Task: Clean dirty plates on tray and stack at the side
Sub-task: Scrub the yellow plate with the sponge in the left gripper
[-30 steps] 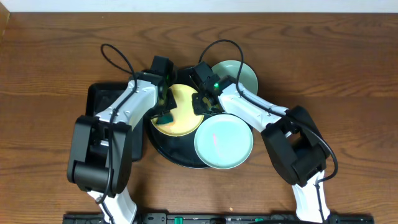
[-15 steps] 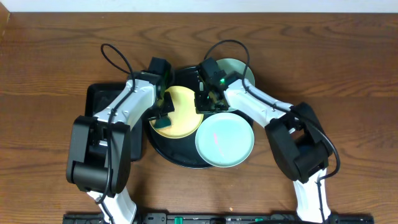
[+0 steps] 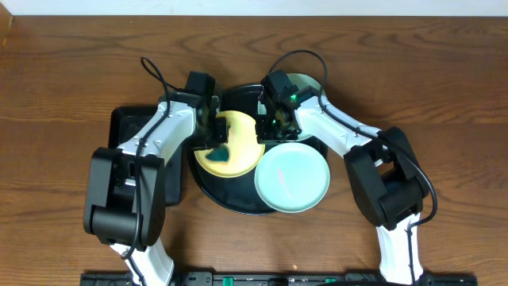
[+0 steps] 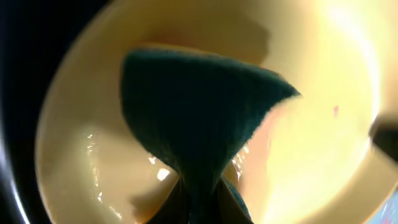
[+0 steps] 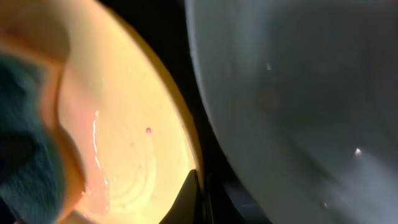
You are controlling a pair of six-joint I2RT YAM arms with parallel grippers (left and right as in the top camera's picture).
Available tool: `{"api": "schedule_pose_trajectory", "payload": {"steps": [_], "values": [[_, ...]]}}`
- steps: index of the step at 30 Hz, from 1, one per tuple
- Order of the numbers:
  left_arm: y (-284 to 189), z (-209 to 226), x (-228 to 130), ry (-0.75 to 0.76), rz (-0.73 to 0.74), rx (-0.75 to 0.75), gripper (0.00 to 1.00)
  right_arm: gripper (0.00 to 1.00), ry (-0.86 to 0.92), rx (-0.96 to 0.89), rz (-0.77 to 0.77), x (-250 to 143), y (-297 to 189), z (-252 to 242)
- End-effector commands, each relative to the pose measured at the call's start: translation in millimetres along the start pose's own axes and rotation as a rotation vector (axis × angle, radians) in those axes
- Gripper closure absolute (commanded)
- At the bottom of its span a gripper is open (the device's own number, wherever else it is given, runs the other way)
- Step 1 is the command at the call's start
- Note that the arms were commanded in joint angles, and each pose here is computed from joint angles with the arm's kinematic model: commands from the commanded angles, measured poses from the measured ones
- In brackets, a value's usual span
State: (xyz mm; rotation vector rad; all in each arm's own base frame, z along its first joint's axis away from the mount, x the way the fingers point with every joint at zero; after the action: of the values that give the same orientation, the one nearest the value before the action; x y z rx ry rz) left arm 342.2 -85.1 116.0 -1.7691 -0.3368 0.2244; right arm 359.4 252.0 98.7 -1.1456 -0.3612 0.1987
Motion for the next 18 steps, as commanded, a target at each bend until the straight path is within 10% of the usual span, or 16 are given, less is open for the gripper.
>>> {"api": "schedule_pose_trajectory", "payload": {"steps": [1, 9, 18], "values": [[1.9, 5.0, 10.4, -0.225, -0.125, 0.09, 0.93, 0.99, 0.005, -0.023, 0.029, -4.6, 10.9, -9.9], [-14.3, 9.5, 25.1, -0.409, -0.301, 0.201, 0.93, 0.99, -0.004, -0.044, 0.029, -5.8, 12.5, -8.0], [-13.6, -27.6, -6.7, 0.215, 0.126, -0.305, 0.93, 0.99, -0.004, -0.043, 0.029, -5.7, 12.5, -7.9]]}}
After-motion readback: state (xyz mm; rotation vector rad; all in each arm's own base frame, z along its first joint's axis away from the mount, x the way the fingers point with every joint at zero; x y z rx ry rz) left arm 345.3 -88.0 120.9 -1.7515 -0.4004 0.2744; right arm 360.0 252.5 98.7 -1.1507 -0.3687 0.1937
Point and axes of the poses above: each gripper's point midway between its finger pads, its own y axis out along the fingers, its own z axis along the line the jaws close on, x = y × z, the point moved 10 cm from there along -y, back along the fingers, and after that the axes turned 14 degrees about -y, right-handed, at the moved point
